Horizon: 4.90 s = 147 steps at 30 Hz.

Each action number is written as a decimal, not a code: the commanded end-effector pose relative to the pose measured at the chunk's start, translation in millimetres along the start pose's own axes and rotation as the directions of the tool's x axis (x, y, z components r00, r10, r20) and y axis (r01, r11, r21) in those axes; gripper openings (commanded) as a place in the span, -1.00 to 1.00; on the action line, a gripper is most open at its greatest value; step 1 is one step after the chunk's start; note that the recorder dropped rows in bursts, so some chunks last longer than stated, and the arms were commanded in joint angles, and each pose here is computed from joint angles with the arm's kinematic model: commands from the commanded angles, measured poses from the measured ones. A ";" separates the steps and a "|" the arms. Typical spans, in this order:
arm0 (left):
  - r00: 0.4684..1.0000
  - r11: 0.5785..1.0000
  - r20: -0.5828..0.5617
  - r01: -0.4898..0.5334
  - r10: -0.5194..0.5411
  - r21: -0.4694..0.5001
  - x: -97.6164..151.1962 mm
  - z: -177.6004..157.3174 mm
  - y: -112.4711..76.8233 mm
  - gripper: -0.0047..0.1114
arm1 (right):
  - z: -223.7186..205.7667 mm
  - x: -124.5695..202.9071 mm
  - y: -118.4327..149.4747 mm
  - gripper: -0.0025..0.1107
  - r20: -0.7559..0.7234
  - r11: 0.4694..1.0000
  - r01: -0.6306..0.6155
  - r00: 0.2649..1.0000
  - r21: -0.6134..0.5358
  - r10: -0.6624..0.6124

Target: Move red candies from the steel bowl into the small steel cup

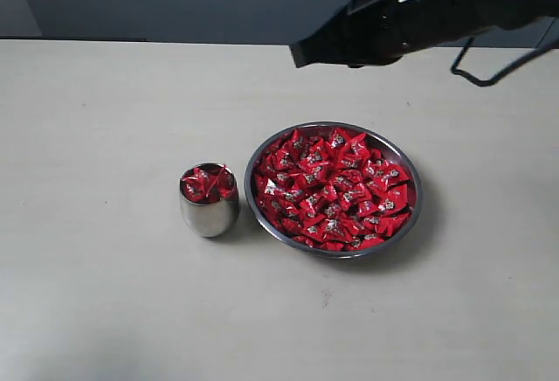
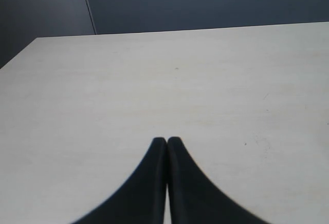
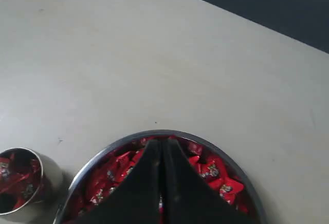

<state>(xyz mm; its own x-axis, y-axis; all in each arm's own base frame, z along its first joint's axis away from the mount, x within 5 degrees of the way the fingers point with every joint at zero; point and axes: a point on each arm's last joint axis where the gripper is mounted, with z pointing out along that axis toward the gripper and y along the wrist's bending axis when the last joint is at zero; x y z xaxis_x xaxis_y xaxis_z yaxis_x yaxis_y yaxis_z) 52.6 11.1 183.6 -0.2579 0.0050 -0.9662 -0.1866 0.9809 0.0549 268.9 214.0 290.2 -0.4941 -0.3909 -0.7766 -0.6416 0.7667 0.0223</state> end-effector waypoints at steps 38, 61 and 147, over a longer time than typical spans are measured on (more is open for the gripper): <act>1.000 1.000 0.008 -0.002 0.002 0.005 0.6 0.1 -0.3 -0.91 | -102.6 23.6 -40.1 -0.97 0.096 0.960 0.138 0.982 0.243 -0.165; 1.000 1.000 0.008 -0.002 0.002 0.005 0.6 0.1 -0.3 -0.91 | -197.3 194.0 -50.2 -0.97 0.432 0.768 -0.279 0.902 0.576 0.004; 1.000 1.000 0.008 -0.002 0.002 0.005 0.6 0.1 -0.3 -0.91 | -166.4 274.4 -27.4 -0.97 0.428 0.780 -0.343 0.897 0.523 0.108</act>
<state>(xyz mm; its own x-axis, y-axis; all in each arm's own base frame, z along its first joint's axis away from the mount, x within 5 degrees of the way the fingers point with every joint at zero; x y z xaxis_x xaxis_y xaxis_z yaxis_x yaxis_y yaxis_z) 52.6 11.1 183.6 -0.2579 0.0050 -0.9662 -0.1866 0.9809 0.0549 53.4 1.2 182.4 -0.2659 -0.0506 -0.9627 -0.0289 0.9986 -0.0446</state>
